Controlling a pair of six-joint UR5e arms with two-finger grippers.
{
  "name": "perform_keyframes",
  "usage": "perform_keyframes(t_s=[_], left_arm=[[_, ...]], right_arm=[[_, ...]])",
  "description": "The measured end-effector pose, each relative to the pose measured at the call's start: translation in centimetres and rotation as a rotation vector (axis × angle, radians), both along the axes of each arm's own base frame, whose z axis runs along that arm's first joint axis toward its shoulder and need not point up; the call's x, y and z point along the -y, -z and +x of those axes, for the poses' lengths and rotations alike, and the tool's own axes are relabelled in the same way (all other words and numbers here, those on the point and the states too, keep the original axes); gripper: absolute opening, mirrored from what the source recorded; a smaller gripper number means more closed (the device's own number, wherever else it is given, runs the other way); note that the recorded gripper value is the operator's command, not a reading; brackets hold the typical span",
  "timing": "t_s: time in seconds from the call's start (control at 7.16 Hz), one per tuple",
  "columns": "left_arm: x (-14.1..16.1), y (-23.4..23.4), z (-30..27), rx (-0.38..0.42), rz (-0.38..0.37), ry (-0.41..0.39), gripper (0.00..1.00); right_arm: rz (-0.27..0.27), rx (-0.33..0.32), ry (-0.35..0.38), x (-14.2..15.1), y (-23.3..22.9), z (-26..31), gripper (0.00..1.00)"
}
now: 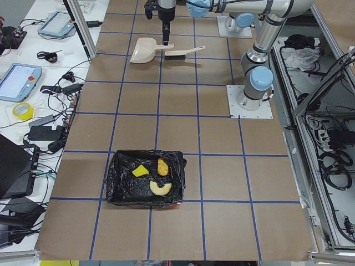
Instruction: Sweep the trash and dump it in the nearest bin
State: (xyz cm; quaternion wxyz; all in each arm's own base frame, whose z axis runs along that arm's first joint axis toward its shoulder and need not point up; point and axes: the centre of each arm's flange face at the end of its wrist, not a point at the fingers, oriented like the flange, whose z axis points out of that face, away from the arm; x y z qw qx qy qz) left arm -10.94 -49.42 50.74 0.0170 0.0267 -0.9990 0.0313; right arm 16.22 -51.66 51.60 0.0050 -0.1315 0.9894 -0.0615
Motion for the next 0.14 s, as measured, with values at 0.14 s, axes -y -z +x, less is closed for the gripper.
perform_keyframes(t_s=[0.14], left_arm=[[-0.22, 0.16, -0.3, -0.001, 0.002, 0.001, 1.0]], right_arm=[[0.002, 0.001, 0.0, 0.0, 0.16, 0.01, 1.0]])
